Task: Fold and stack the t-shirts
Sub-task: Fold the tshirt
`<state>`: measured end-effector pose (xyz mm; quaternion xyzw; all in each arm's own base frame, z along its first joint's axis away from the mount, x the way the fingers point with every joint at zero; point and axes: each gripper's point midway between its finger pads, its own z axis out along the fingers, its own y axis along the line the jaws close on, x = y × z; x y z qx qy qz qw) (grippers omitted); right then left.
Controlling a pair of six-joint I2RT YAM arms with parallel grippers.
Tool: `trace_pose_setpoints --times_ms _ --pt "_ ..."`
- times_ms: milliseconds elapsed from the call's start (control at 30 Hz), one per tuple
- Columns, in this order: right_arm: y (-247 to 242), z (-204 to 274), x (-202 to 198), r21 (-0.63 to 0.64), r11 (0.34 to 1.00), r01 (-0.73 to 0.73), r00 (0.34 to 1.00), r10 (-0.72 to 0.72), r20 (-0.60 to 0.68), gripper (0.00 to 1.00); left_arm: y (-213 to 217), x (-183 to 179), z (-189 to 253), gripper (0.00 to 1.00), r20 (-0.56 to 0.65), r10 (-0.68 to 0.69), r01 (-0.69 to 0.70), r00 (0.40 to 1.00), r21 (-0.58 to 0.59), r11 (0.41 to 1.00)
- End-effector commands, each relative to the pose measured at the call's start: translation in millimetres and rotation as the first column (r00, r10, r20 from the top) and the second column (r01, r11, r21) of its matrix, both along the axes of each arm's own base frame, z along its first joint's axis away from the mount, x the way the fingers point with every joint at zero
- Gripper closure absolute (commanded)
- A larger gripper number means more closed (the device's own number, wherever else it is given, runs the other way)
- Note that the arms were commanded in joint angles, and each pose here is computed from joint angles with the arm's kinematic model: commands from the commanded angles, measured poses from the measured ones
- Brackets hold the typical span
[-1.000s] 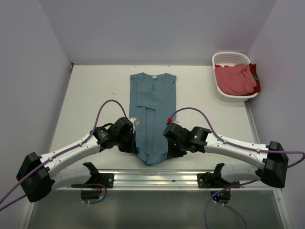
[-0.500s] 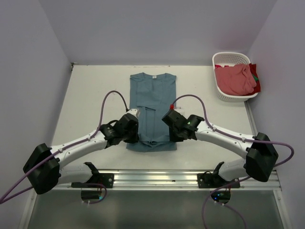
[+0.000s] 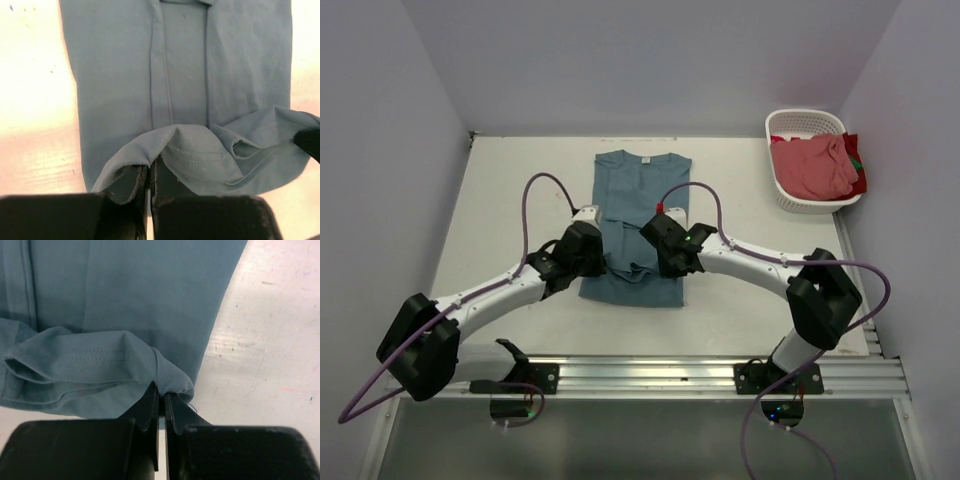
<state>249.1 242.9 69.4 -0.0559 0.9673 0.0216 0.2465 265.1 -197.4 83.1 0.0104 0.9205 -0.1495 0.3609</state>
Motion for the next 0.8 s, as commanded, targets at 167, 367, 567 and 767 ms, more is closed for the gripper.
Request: trace_pose_setpoints --times_ms 167,367,567,767 --pt "4 34 53 0.016 0.999 0.048 0.990 -0.050 0.133 1.00 -5 45 10 1.00 0.089 0.025 -0.025 0.996 -0.001 1.000" --pt "-4 34 73 0.009 0.997 0.080 0.988 -0.080 0.132 1.00 -3 66 16 1.00 0.107 0.049 -0.049 0.993 -0.004 0.999" --pt "-9 32 88 0.004 0.995 0.101 0.986 -0.101 0.133 1.00 -7 87 28 1.00 0.125 0.053 -0.052 0.991 -0.006 0.999" --pt "-14 36 108 0.010 0.994 0.112 0.983 -0.112 0.145 1.00 -17 108 28 1.00 0.121 0.029 -0.030 0.992 0.002 1.000"
